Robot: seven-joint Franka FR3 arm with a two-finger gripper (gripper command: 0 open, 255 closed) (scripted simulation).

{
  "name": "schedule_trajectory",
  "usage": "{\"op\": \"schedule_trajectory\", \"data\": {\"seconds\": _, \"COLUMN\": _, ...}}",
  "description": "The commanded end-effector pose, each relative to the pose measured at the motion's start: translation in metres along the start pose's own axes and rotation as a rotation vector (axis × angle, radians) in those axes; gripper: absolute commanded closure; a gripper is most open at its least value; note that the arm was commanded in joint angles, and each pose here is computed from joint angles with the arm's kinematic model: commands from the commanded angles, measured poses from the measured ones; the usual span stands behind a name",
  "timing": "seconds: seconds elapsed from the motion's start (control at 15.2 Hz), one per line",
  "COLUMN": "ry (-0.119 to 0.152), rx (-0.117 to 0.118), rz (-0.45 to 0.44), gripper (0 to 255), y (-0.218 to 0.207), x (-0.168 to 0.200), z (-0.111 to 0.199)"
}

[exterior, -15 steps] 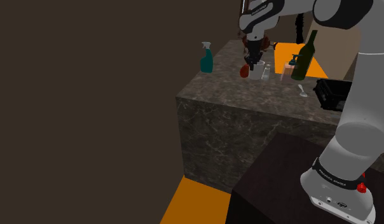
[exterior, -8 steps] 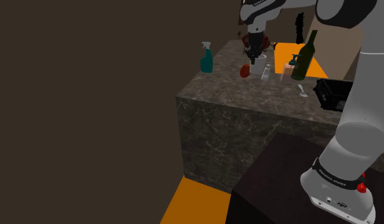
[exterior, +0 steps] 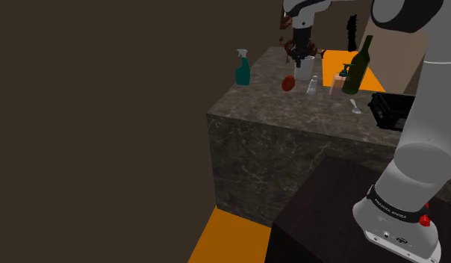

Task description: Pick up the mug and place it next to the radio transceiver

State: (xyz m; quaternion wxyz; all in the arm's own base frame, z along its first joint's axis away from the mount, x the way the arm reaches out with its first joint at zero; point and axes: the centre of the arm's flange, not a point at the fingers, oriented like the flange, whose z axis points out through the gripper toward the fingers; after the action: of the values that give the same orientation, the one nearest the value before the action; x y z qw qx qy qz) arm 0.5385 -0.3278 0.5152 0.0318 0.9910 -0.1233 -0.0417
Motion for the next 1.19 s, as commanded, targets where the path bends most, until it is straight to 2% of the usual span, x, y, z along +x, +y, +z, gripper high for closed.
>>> {"op": "schedule_trajectory", "data": {"seconds": 0.0, "ry": 0.0, "rx": 0.0, "rz": 0.0, "gripper": 255, "y": 0.002, "x": -0.001, "z": -0.011}}
{"op": "schedule_trajectory", "data": {"seconds": 0.07, "ry": 0.0, "rx": 0.0, "rz": 0.0, "gripper": 255, "y": 0.002, "x": -0.002, "z": -0.015}}
{"op": "schedule_trajectory", "data": {"seconds": 1.12, "ry": 0.0, "rx": 0.0, "rz": 0.0, "gripper": 255, "y": 0.102, "x": -0.186, "z": 0.005}}
